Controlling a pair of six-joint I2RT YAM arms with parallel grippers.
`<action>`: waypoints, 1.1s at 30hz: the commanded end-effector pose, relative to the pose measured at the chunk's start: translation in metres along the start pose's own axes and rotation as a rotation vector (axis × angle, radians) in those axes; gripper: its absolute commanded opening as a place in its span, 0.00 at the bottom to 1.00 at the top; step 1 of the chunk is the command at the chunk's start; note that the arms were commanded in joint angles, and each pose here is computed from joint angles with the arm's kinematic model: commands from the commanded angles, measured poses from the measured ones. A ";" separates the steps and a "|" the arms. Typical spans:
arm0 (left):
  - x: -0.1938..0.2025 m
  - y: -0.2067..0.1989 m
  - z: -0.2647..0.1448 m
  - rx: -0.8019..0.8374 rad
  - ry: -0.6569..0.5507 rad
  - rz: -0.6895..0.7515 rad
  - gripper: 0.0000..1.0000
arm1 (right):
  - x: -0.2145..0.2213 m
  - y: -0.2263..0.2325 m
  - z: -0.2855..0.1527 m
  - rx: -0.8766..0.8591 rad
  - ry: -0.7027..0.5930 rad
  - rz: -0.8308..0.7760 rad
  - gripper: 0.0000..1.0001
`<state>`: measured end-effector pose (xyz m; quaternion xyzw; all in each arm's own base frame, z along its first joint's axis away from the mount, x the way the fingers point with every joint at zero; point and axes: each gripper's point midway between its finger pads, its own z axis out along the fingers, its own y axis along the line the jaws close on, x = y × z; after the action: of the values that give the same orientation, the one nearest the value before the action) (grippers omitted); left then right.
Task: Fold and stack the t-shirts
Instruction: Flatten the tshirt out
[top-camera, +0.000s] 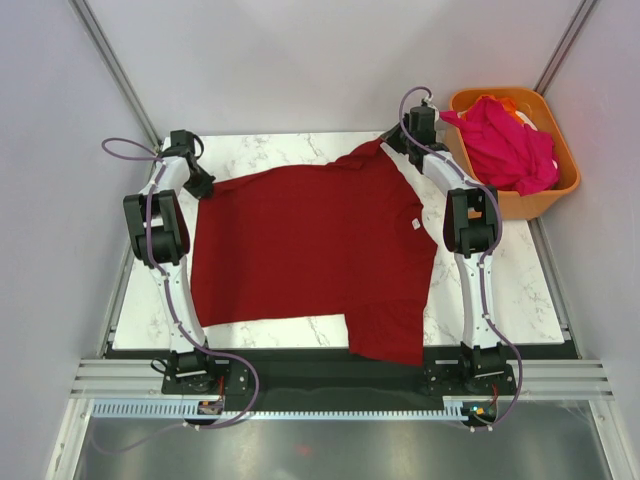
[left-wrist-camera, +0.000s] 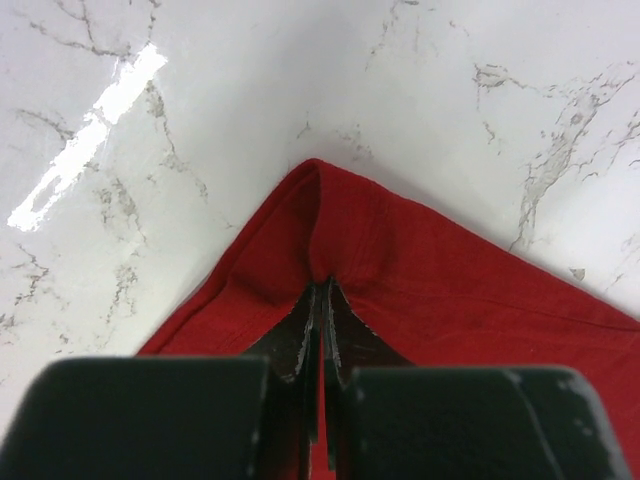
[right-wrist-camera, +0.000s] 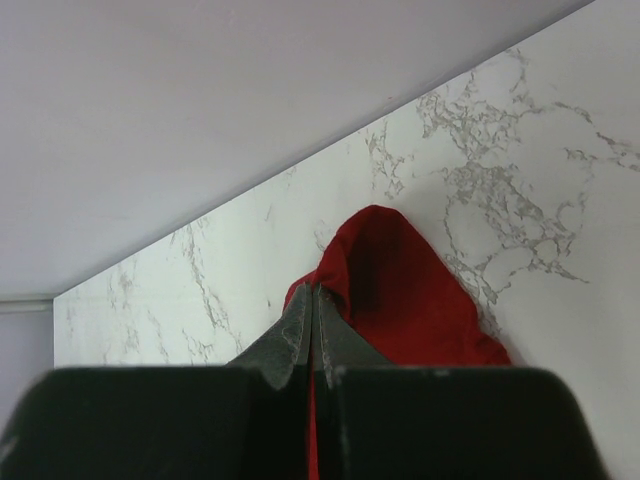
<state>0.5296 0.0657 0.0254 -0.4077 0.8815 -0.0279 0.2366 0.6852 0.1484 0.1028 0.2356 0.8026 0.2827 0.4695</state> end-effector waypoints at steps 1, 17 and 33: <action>-0.016 -0.011 -0.005 0.024 -0.050 -0.018 0.02 | -0.032 0.034 -0.020 -0.072 -0.056 -0.023 0.00; -0.039 -0.028 -0.038 0.120 -0.078 -0.054 0.04 | -0.041 0.049 -0.028 -0.104 -0.065 -0.034 0.00; -0.047 -0.027 -0.036 0.127 -0.085 -0.065 0.02 | -0.040 0.049 -0.026 -0.114 -0.057 -0.031 0.00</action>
<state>0.5374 0.0709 0.0369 -0.4128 0.8757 -0.0541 0.2446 0.6833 0.1516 0.1153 0.2229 0.8008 0.2928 0.4725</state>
